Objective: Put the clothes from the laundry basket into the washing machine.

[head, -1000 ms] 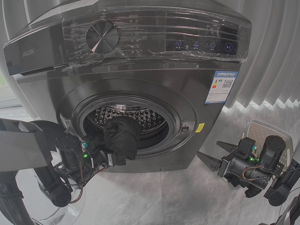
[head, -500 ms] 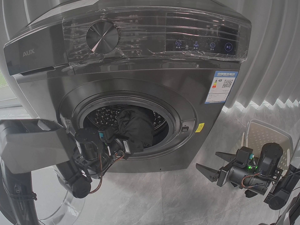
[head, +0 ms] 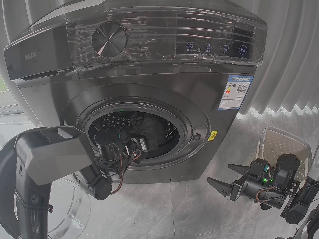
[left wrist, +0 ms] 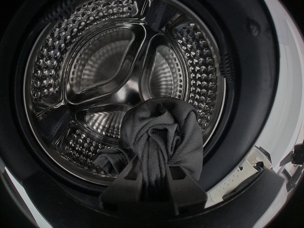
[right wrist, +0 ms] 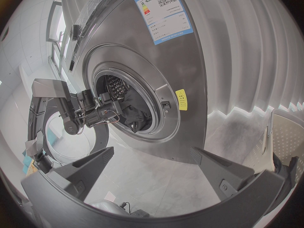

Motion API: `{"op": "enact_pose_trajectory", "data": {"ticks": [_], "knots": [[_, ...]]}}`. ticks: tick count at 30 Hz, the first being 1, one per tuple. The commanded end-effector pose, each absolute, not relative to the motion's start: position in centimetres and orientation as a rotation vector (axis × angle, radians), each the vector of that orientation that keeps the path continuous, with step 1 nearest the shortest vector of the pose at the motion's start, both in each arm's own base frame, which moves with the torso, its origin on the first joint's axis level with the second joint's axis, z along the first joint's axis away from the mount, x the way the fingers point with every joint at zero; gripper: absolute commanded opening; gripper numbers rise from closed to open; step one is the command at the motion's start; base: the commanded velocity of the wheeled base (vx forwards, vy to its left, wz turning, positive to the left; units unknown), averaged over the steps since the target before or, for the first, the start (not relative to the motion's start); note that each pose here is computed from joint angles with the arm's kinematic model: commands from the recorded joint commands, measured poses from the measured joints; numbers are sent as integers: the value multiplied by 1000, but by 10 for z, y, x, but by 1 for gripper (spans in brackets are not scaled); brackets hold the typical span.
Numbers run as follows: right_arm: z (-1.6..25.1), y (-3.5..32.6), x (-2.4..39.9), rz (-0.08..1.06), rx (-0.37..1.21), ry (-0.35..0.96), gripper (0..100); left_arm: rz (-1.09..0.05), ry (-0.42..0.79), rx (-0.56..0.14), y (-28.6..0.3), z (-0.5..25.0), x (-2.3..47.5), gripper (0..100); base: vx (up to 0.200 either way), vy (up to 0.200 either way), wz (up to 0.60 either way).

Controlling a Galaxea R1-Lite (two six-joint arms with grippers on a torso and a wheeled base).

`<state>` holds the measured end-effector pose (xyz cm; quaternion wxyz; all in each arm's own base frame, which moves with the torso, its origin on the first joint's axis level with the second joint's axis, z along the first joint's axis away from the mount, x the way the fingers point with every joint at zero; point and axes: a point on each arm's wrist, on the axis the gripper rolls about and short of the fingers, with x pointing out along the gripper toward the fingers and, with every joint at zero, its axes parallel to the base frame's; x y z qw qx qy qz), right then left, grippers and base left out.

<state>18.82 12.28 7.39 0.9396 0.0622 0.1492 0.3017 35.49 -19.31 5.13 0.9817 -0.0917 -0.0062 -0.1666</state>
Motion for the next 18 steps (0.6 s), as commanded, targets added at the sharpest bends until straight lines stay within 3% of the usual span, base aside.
{"op": "enact_pose_trajectory", "data": {"ticks": [1, 11, 18], "knots": [[73, 123, 187, 618, 125, 312, 100, -311, -14, -185, -194, 41, 374, 0, 0, 0, 0], [72, 125, 186, 627, 123, 316, 100, -286, -4, -185, -195, 42, 399, 0, 0, 0, 0], [72, 127, 185, 637, 121, 316, 100, -264, -10, -234, -203, 51, 424, 0, 0, 0, 0]]}}
